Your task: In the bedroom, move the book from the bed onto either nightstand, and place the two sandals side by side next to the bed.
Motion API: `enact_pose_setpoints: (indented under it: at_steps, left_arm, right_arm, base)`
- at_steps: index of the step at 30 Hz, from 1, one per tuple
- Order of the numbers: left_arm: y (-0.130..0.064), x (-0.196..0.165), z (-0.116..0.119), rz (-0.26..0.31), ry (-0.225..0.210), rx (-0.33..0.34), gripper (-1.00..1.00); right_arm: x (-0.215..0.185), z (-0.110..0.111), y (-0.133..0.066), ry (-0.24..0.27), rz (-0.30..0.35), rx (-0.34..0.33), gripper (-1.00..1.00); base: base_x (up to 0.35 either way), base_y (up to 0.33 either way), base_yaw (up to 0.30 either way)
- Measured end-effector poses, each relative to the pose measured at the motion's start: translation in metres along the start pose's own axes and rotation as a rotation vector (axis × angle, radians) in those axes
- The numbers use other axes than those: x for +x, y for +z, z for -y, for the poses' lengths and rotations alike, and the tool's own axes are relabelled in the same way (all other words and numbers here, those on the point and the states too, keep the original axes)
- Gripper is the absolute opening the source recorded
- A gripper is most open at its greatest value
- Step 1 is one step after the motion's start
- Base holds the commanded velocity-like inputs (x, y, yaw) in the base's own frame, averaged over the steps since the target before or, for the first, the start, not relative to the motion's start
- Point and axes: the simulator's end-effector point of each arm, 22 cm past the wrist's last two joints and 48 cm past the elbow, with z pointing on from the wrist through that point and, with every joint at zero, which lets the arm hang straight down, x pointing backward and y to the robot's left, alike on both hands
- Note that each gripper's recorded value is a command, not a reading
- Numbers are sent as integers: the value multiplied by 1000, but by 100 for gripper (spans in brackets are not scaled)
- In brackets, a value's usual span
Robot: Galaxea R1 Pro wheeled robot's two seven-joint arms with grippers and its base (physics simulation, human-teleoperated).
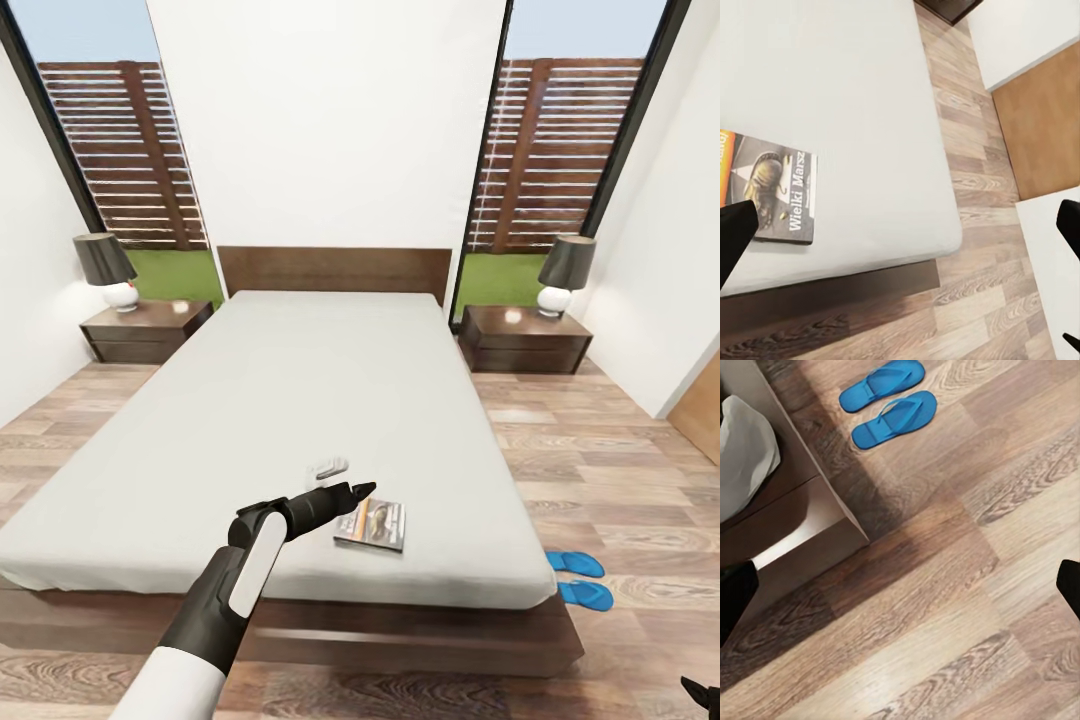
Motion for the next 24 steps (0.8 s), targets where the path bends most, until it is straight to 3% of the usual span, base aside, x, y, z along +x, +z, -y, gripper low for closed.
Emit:
enact_pose_setpoints:
  at_steps: [9, 16, 24]
  left_arm:
    - [0, 0, 0, 0, 0, 1, 100]
    - [0, 0, 0, 1, -1, 1, 100]
    - [0, 0, 0, 0, -1, 1, 100]
  right_arm:
    - [-3, 0, 0, -7, 16, 0, 100]
    - [-16, 0, -1, -32, 74, 0, 100]
    - [-18, 0, -1, -37, 87, 2, 100]
  base:
    - [247, -2, 0]
    - [276, -123, 0]
    - [53, -35, 0]
